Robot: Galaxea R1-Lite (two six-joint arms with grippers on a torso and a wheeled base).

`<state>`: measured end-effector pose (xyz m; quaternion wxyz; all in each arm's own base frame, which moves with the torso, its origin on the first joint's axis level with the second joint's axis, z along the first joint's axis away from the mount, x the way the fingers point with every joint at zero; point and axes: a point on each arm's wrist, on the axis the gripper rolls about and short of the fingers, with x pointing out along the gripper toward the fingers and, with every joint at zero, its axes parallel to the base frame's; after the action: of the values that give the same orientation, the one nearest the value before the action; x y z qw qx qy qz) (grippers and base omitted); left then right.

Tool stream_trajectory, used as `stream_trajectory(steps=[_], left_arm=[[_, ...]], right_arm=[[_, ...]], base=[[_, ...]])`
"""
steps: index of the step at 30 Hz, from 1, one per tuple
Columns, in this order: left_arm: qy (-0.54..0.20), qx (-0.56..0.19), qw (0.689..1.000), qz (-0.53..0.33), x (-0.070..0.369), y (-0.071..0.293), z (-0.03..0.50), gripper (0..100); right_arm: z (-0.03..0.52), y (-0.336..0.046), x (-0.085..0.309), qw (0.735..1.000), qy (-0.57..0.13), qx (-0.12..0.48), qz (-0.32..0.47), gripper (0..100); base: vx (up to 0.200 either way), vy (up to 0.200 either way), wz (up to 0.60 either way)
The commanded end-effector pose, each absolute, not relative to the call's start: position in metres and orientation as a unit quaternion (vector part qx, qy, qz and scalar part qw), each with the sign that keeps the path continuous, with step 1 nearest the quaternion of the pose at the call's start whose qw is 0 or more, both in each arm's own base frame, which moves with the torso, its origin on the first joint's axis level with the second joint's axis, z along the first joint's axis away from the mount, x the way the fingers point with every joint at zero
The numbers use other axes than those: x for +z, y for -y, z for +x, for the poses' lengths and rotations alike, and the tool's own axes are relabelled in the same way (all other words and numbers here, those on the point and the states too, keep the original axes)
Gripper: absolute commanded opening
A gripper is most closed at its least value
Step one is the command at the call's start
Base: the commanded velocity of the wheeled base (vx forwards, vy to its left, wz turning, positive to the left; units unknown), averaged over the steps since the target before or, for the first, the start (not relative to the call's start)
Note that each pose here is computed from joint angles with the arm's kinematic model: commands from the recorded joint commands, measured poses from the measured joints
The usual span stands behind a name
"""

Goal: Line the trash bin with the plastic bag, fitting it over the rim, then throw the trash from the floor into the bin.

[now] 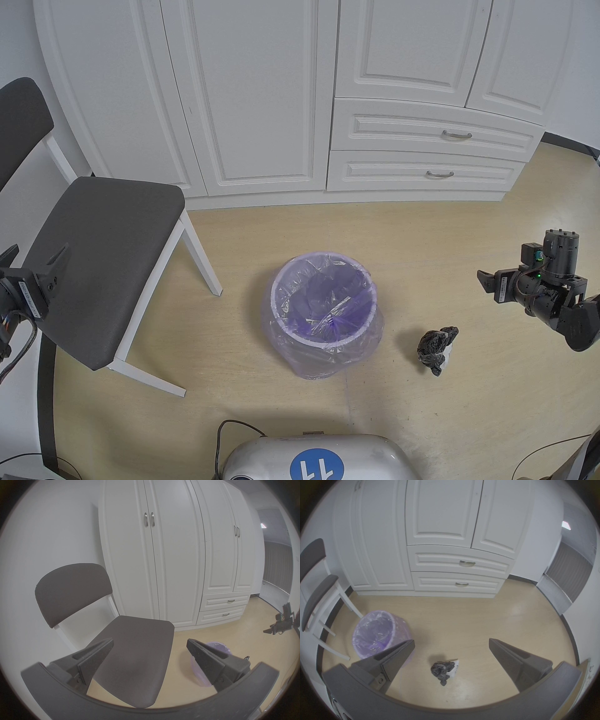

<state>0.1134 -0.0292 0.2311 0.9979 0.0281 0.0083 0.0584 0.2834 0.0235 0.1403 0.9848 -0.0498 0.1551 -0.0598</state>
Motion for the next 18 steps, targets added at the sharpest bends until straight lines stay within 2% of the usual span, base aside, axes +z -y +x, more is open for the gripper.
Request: stream_trajectory(steps=[1,5,10,18], left_arm=[[-0.003,0.054,0.998,0.026,0.233,0.029,0.112,100],[-0.004,0.047,0.999,0.026,0.233,0.029,0.112,100],[-0.003,0.047,0.999,0.026,0.233,0.029,0.112,100],[-0.001,0.049,0.998,0.026,0.234,0.028,0.112,100]], right_arm=[[0.285,-0.014,0.149,0.984,-0.15,-0.085,-0.05,100],[0.286,-0.007,0.158,0.977,-0.184,-0.097,-0.045,100],[0.292,-0.006,0.173,0.963,-0.247,-0.105,0.018,100],[0.299,0.011,0.192,0.927,-0.352,-0.048,0.12,100]], base=[[0.0,0.0,0.0],[0.0,0.0,0.0],[0.0,0.0,0.0],[0.0,0.0,0.0]])
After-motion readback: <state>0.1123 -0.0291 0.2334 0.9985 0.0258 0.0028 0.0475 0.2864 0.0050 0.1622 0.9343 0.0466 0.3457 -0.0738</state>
